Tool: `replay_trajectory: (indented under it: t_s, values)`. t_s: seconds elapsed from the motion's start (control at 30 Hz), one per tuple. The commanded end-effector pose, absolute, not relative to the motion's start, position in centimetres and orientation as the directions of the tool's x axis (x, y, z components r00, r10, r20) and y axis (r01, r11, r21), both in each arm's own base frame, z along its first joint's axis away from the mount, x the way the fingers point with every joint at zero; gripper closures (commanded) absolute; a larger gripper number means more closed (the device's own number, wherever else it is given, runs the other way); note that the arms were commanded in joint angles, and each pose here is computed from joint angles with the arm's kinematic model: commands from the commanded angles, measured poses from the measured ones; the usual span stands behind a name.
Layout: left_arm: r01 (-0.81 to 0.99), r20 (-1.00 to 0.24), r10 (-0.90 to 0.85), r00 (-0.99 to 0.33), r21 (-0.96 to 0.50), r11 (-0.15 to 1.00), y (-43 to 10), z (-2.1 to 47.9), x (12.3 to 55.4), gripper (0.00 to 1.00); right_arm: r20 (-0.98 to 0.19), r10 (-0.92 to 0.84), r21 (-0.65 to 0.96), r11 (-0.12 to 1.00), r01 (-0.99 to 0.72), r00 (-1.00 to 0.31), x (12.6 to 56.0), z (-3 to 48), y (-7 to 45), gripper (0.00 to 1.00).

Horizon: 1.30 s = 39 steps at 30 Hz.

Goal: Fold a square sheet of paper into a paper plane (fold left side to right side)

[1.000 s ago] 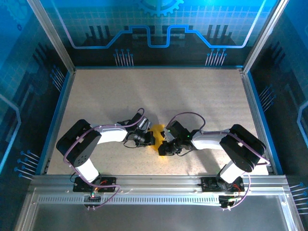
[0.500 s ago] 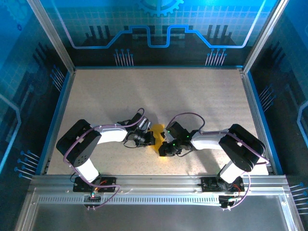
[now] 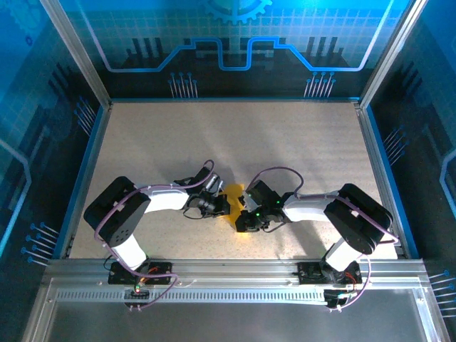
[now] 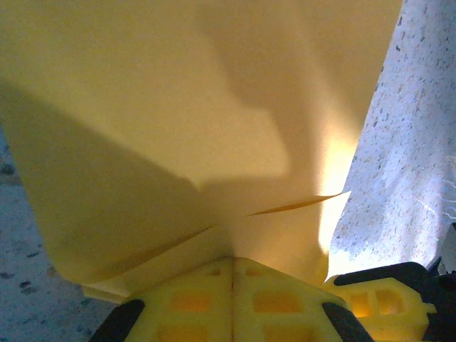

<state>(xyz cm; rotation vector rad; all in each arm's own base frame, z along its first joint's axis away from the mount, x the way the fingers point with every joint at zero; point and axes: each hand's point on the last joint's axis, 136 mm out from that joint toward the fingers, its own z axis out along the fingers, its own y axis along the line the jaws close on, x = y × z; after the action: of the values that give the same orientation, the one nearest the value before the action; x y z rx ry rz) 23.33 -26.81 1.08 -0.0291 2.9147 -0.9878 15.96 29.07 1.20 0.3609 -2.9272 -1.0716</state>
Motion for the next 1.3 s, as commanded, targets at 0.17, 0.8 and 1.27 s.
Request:
replay_trajectory:
  t_s: [0.17,0.8,1.27]
  values:
    - [-0.077,0.016,-0.079,-0.997,-0.462,0.883,-23.7,-3.2,21.6,0.93,0.021,-0.259,0.587,0.785,-0.198,-0.966,13.1,0.0,27.1,0.88]
    - [-0.088,0.01,-0.095,-0.995,-0.47,0.878,-23.8,-2.9,21.7,0.93,-0.097,-0.249,0.661,0.707,-0.25,-0.964,14.5,4.7,27.7,0.88]
    - [-0.085,0.004,-0.094,-0.996,-0.477,0.875,-23.8,-2.6,21.8,0.93,-0.079,-0.217,0.608,0.763,-0.22,-0.973,17.3,1.8,28.7,0.92]
